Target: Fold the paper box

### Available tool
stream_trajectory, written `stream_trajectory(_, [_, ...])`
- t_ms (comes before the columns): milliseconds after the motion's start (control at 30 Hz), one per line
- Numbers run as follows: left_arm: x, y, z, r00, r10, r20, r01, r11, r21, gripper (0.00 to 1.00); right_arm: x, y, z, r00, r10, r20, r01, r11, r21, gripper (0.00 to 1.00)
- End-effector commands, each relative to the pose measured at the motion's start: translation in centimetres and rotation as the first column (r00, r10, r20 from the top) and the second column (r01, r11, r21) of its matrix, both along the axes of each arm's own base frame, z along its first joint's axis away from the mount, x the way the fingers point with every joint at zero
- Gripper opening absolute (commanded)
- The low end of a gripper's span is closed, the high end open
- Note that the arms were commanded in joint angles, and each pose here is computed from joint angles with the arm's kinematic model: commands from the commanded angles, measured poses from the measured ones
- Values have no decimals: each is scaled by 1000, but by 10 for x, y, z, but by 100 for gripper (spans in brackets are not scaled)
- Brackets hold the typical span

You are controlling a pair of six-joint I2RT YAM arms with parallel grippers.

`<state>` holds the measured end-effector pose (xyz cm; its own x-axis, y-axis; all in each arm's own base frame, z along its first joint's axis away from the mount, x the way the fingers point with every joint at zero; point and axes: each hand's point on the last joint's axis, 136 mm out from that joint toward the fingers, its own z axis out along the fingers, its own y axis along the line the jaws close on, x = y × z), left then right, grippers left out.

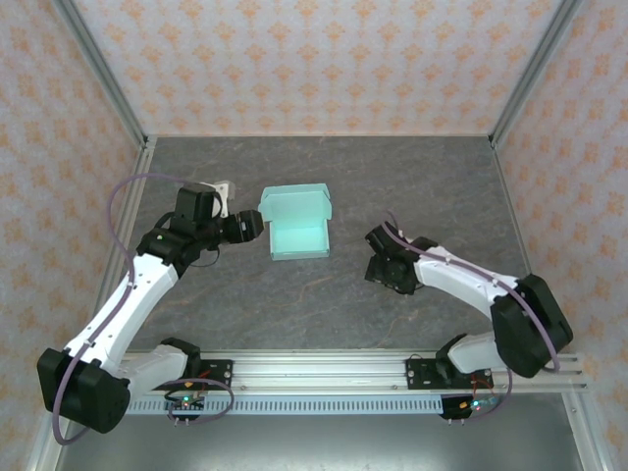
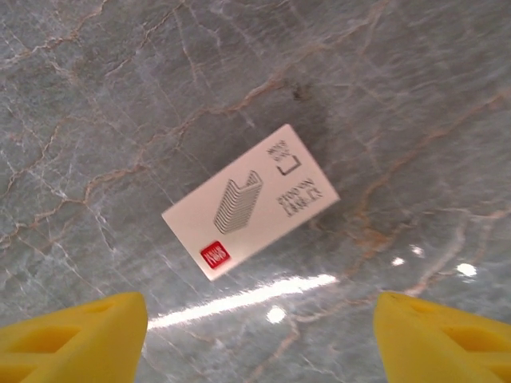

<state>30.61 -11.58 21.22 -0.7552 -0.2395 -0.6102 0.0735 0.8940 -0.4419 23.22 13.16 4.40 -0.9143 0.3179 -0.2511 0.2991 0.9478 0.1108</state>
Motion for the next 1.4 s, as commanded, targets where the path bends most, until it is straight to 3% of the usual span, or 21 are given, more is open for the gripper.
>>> stream_trajectory(0, [3,1,6,999,5,37,-5,1000,12,72,13,15,-10,999,-37,4,37,998,52,74])
stream_trajectory(233, [-2,6,8,999,14,42,-16,999,36,72,34,21,-15,997,-59,46,57,998,36,69])
stream_trajectory(600, [-4,8,4,999,12,35,-14,999,52,72,57,11,-19,996,-45,79,53,993,-101,62])
stream_trajectory(1033, [-5,12,4,999,18,36,-21,997,69,72,53,10,-14,999,29,46,-22,990,-138,32])
stream_trajectory(1200, [-7,17,1,999,37,30,-40,995,89,72,67,33,22,971,201,130,-181,972,-150,31])
stream_trajectory(1367, [-11,23,-5,996,90,7,-90,994,65,72,70,95,59,828,526,193,-504,850,-156,31])
